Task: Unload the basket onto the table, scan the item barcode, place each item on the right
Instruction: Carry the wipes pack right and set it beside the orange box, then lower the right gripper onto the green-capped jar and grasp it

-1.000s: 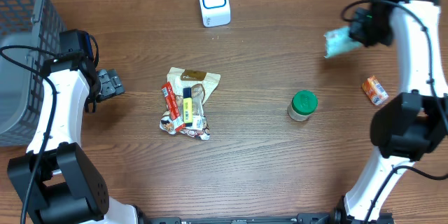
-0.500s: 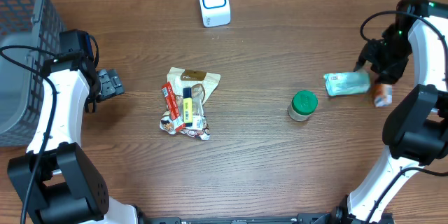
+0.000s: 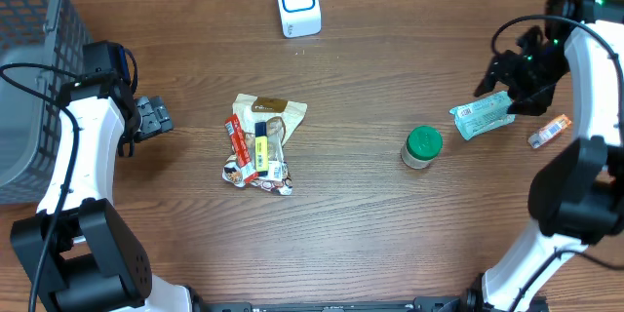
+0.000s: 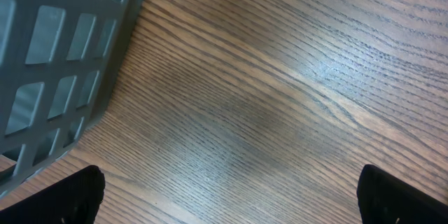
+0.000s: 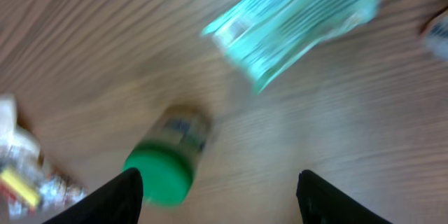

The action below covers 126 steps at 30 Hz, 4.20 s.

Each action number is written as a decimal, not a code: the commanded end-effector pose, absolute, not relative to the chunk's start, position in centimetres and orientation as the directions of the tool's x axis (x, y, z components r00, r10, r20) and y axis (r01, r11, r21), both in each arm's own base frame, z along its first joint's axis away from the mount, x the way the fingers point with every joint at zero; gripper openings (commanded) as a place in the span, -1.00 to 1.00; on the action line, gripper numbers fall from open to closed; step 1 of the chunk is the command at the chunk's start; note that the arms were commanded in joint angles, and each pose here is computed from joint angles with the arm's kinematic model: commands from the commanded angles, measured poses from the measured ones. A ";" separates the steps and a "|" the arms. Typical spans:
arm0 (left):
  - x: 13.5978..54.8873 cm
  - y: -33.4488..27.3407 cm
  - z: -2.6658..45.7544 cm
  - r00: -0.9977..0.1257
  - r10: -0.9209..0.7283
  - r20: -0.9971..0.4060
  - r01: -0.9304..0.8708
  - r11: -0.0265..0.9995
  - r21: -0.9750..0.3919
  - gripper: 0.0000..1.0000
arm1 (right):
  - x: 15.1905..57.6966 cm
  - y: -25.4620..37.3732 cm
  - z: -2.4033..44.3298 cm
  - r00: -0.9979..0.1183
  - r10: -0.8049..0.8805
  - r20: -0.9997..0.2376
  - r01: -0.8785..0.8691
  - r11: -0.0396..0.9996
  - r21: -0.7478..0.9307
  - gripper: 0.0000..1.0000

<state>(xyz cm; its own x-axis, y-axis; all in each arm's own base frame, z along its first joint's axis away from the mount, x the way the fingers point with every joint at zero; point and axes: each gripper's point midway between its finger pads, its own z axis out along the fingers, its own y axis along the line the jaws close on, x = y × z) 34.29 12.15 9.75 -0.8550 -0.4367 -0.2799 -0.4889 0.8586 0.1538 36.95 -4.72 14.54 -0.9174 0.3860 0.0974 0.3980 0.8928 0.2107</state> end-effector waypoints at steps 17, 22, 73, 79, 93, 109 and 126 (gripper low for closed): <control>34.6 12.4 11.0 -0.851 -0.423 -0.313 -0.486 0.859 0.160 1.00 | 32.2 5.0 11.7 -0.985 -0.033 0.169 -0.020 0.997 0.078 0.59; 34.6 12.4 11.0 -0.850 -0.423 -0.313 -0.486 0.859 0.160 1.00 | 32.0 5.0 9.3 -0.985 -0.020 0.173 -0.007 0.997 0.075 0.88; 34.6 12.4 11.0 -0.851 -0.423 -0.313 -0.486 0.859 0.160 1.00 | 33.6 10.0 6.2 -0.995 0.040 0.096 0.062 0.968 0.243 0.54; 34.6 12.4 11.0 -0.850 -0.423 -0.313 -0.486 0.859 0.160 1.00 | 34.2 9.1 5.9 -0.998 -0.020 0.055 -0.009 0.981 0.193 0.58; 34.6 12.4 11.0 -0.851 -0.423 -0.313 -0.486 0.859 0.160 1.00 | 35.8 8.4 5.8 -0.996 -0.082 -0.024 -0.085 0.986 0.142 0.62; 34.6 12.4 11.0 -0.850 -0.423 -0.313 -0.486 0.859 0.160 1.00 | 36.5 8.6 12.3 -0.980 -0.005 -0.198 -0.020 0.997 0.072 1.00; 34.6 12.4 11.0 -0.850 -0.423 -0.313 -0.486 0.859 0.160 1.00 | 35.8 8.6 11.7 -0.979 0.009 -0.203 0.016 0.999 -0.034 0.74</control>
